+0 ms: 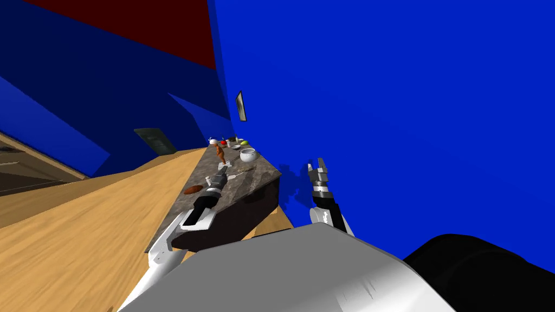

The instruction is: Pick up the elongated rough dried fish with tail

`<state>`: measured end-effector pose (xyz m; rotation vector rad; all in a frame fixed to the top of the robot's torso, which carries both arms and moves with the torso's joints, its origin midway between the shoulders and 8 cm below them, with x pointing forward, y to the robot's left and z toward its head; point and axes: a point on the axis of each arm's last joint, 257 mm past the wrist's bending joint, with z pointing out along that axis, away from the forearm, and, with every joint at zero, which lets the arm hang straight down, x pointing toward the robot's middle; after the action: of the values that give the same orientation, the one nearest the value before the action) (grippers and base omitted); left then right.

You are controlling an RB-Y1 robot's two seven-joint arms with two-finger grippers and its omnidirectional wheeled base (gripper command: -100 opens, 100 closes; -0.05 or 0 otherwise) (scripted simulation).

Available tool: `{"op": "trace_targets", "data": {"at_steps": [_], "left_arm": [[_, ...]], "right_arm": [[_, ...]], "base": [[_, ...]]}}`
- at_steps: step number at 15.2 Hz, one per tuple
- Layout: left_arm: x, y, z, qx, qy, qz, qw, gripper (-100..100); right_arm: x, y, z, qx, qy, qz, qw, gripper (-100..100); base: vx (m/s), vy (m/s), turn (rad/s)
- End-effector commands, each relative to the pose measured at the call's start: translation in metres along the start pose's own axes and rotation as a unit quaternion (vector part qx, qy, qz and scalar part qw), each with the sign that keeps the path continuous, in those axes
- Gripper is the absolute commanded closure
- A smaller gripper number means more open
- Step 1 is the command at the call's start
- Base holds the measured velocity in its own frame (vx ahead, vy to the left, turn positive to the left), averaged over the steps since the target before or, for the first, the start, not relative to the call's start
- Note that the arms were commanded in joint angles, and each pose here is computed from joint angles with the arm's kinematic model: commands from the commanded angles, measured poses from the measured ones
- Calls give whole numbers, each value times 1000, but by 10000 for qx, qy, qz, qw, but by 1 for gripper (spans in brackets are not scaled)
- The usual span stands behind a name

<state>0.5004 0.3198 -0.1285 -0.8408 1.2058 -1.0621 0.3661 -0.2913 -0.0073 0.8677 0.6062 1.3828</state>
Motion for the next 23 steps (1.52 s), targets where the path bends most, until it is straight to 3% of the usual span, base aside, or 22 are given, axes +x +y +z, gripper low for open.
{"op": "trace_targets", "data": {"at_steps": [1,3,4,6,7,9,10,12,13,15,16,17,19,20,22,23], "left_arm": [[-7,19,7,-236,-28,-22,9997,-100],[-7,22,6,-267,-30,-23,9996,-100],[-18,29,17,-423,-79,-45,9991,-100],[-19,43,15,-561,-92,-45,9984,-100],[-32,49,26,-705,-168,-73,9973,-100],[-33,64,23,-857,-186,-73,9961,-100],[-47,65,34,-959,-282,-107,9949,-100],[-50,85,30,-1152,-311,-107,9928,-100],[-65,83,41,-1237,-430,-149,9913,-100],[-67,95,38,-1357,-451,-149,9896,-100],[-68,104,35,-1445,-467,-148,9883,-100],[-85,102,46,-1533,-611,-199,9861,-100],[-88,122,40,-1731,-651,-199,9826,-100],[-106,120,50,-1814,-817,-260,9797,-100],[-110,139,42,-2008,-864,-260,9755,-100],[-129,136,52,-2082,-1048,-331,9719,-100]], "right_arm": [[0,0,0,0,0,0,10000,0],[0,0,0,0,0,0,10000,0],[0,0,0,1,0,-1,10000,0],[0,0,0,0,0,0,10000,0],[0,0,0,0,0,-1,10000,0],[0,0,0,0,0,0,10000,0],[0,0,0,0,0,-1,10000,0],[0,0,0,0,0,0,10000,0],[0,0,0,0,0,-1,10000,0],[0,0,0,0,0,0,10000,0],[0,0,0,0,0,-1,10000,0],[0,0,0,1,0,-1,10000,0],[0,0,0,0,0,0,10000,0],[0,0,0,1,0,-1,10000,0],[0,0,0,0,0,0,10000,0],[0,0,0,1,0,-1,10000,0]], "base": [[-42,-5,-231],[-26,3,-75],[-28,-2,-199],[-35,1,-194],[-42,-1,-211],[-42,-1,-174],[-49,-9,-187],[-43,-1,-176],[-37,-2,-260],[-33,1,-170],[-16,3,14],[-26,-4,-236],[-30,2,-202],[-32,-9,-248],[-35,-3,-168],[-36,-4,-189]]}}
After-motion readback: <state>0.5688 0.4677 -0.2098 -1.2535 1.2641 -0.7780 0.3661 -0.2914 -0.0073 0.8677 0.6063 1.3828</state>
